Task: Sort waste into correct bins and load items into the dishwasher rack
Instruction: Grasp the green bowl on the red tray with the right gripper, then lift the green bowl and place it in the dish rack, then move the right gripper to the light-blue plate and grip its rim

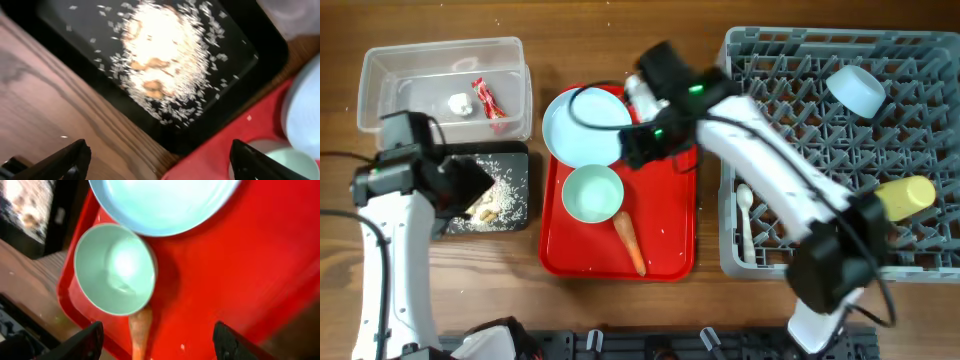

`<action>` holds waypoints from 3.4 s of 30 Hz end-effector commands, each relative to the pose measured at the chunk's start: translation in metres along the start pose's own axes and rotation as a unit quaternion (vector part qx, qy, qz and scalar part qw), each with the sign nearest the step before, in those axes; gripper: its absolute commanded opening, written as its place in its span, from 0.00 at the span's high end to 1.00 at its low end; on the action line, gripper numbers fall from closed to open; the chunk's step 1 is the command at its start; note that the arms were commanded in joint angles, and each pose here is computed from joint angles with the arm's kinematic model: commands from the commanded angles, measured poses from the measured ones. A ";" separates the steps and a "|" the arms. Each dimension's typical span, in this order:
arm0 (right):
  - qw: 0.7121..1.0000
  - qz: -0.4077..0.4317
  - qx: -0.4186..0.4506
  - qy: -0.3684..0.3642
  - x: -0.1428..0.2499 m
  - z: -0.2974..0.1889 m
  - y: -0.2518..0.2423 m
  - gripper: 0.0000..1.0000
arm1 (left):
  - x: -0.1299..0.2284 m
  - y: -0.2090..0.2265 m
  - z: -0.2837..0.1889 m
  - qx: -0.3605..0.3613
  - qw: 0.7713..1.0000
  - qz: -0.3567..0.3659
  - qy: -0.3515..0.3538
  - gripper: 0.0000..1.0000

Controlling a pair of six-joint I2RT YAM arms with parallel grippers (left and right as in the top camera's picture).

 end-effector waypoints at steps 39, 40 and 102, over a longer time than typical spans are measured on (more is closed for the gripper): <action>0.628 0.289 0.619 -0.373 -0.010 -0.212 -0.215 0.96 | -0.010 0.022 -0.005 -0.003 0.999 -0.048 -0.010 0.09; 0.628 0.289 0.625 -0.362 -0.011 -0.203 -0.223 0.96 | -0.010 0.022 -0.005 -0.003 0.999 -0.048 -0.009 0.09; 0.986 0.134 0.004 -0.101 -0.072 0.142 -0.045 0.35 | -0.008 0.020 -0.005 0.006 0.999 -0.048 -0.004 0.07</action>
Point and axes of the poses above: each gripper's point midway between its finger pads, its own z axis out along the fingers, its own y axis along the line the jaws close on, x = y × z, the point moved 5 cm from there along -z, back along the fingers, and after that the axes turned 9 degrees about z, right-handed, at the moved point
